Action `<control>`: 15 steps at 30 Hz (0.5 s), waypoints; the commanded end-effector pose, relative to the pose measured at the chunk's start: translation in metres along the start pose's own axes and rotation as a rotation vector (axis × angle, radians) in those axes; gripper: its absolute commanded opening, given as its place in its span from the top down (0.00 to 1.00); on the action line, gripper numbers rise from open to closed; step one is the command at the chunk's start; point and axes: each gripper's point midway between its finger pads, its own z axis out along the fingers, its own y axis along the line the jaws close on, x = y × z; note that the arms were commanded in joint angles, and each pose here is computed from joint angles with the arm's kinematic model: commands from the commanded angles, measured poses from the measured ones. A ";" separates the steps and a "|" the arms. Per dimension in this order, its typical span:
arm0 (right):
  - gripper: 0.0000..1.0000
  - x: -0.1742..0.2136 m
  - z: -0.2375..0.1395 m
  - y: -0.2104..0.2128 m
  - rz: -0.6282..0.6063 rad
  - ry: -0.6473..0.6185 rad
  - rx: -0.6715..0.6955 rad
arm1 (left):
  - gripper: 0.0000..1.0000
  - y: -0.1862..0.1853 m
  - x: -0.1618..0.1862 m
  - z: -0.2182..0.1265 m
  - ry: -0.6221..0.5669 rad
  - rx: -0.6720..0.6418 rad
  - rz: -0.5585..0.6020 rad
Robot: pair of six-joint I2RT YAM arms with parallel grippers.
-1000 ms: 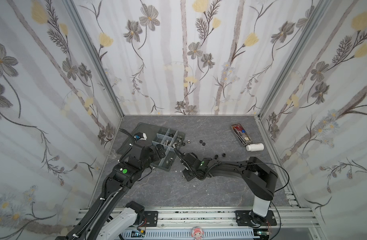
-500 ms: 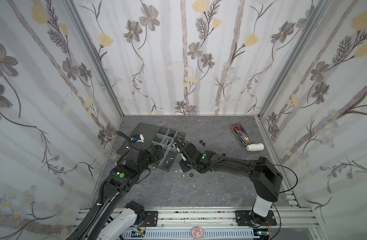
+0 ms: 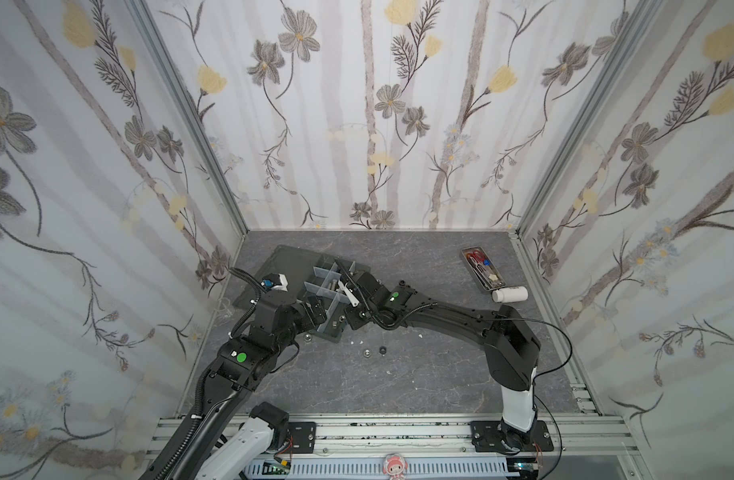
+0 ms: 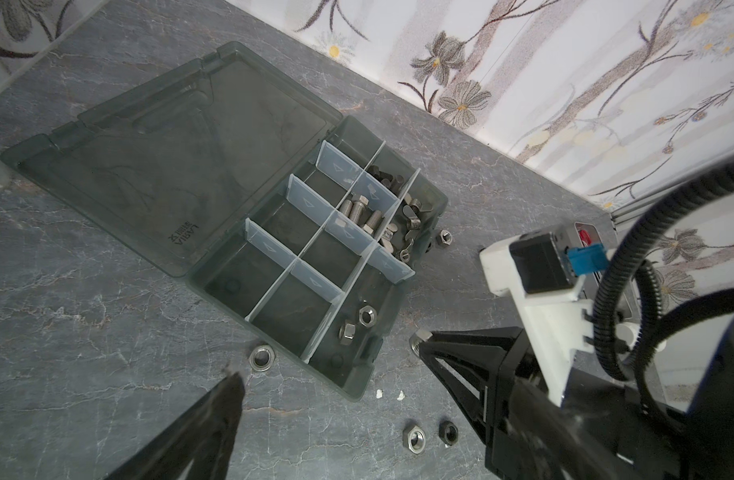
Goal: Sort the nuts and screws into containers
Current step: 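Carry the hex nut over the box compartment and lower it with the right gripper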
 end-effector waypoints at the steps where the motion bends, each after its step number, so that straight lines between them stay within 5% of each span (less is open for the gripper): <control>1: 0.84 -0.004 0.006 0.005 -0.008 0.010 -0.026 | 0.00 0.001 0.001 0.001 -0.003 0.001 -0.006; 15: 0.79 -0.016 0.049 0.005 0.018 0.050 -0.070 | 0.00 0.012 0.007 0.006 0.023 -0.059 0.007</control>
